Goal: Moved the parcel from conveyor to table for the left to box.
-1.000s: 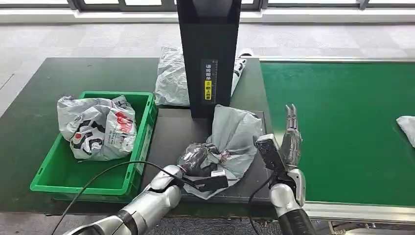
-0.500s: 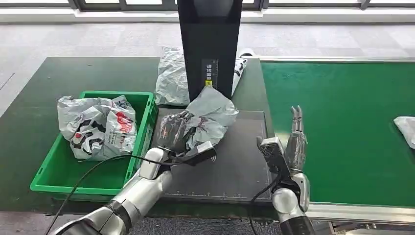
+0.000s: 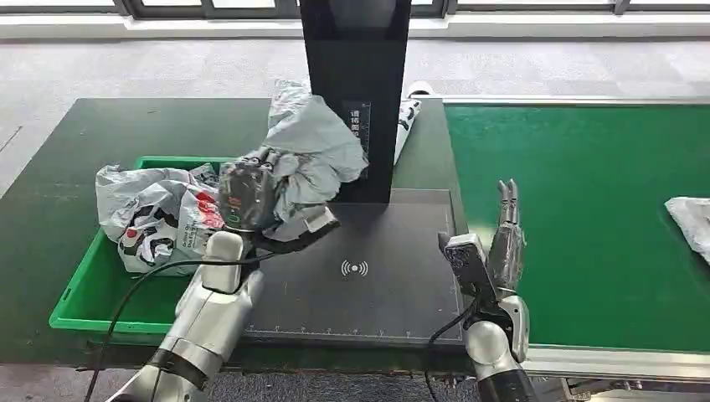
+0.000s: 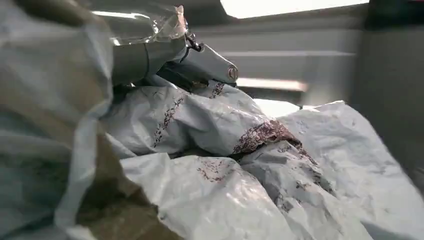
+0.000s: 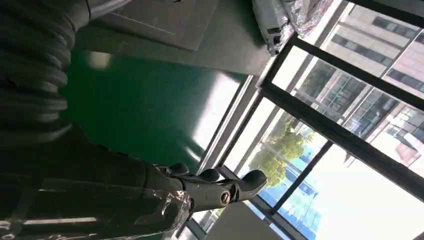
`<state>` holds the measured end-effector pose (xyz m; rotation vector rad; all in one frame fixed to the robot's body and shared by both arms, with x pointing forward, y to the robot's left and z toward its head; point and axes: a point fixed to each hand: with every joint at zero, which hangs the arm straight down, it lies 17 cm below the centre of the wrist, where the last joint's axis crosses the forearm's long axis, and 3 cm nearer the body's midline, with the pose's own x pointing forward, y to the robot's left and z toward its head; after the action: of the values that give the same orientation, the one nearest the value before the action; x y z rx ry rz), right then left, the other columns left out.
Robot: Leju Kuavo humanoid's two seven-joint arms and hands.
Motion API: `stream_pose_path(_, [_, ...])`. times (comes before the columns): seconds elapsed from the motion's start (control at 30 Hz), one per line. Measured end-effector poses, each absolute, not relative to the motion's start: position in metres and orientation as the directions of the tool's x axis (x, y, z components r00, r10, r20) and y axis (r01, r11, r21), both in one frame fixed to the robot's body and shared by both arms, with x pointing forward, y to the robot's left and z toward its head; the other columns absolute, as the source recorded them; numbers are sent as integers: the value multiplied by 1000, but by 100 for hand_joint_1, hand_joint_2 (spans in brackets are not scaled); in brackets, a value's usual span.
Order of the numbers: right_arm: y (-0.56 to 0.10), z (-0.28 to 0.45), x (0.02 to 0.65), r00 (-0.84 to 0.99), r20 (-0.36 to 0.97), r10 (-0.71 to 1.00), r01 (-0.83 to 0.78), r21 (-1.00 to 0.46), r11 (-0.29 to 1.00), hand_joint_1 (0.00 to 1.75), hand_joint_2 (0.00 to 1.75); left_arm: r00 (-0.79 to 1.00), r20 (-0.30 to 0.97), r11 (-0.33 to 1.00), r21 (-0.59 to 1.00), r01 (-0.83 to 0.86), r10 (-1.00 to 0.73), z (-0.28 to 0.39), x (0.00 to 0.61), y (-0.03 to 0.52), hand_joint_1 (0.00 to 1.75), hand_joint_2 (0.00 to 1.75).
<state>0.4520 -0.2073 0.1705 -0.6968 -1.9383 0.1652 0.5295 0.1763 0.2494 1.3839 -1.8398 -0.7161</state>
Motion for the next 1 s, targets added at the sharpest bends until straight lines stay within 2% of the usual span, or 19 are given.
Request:
stream_pose_path(0.13, [-206, 168, 452, -307, 794, 526, 380, -404, 832, 0, 175, -26, 256, 214, 743, -634, -966, 256, 517, 250, 175, 175])
stream_pose_path(0.27, [-204, 165, 451, -307, 796, 522, 370, -405, 836, 0, 175, 180, 319, 137, 758, -637, -930, 231, 498, 328, 175, 175])
stream_pose_path(0.5, [-204, 153, 444, -291, 803, 520, 356, -414, 838, 0, 175, 381, 303, 37, 822, -568, -874, 177, 458, 410, 175, 175])
stream_pose_path(0.53, [-203, 151, 443, -289, 804, 520, 353, -416, 838, 0, 175, 398, 302, 29, 826, -562, -866, 173, 453, 417, 42, 175])
stream_pose_path(0.57, [-203, 150, 442, -287, 805, 519, 352, -415, 839, 0, 175, 414, 301, 22, 829, -558, -859, 170, 449, 424, 0, 175])
stream_pose_path(0.7, [-207, 148, 438, -282, 813, 510, 361, -402, 841, 0, 175, 452, 286, 7, 850, -526, -845, 155, 443, 438, 0, 175])
stream_pose_path(0.77, [-208, 147, 437, -278, 817, 505, 363, -397, 843, 0, 175, 420, 285, 46, 868, -495, -861, 142, 455, 433, 0, 175])
stream_pose_path(0.87, [-210, 150, 436, -286, 814, 506, 361, -397, 844, 0, 175, 306, 383, 251, 884, -394, -872, 108, 484, 412, 0, 175])
stream_pose_path(0.93, [-211, 151, 437, -290, 814, 504, 356, -397, 846, 0, 175, 192, 540, 464, 822, -331, -819, 91, 496, 391, 0, 175])
stream_pose_path(1.0, [-213, 150, 436, -290, 816, 501, 355, -394, 848, 0, 175, 110, 649, 579, 732, -358, -753, 98, 500, 383, 0, 175])
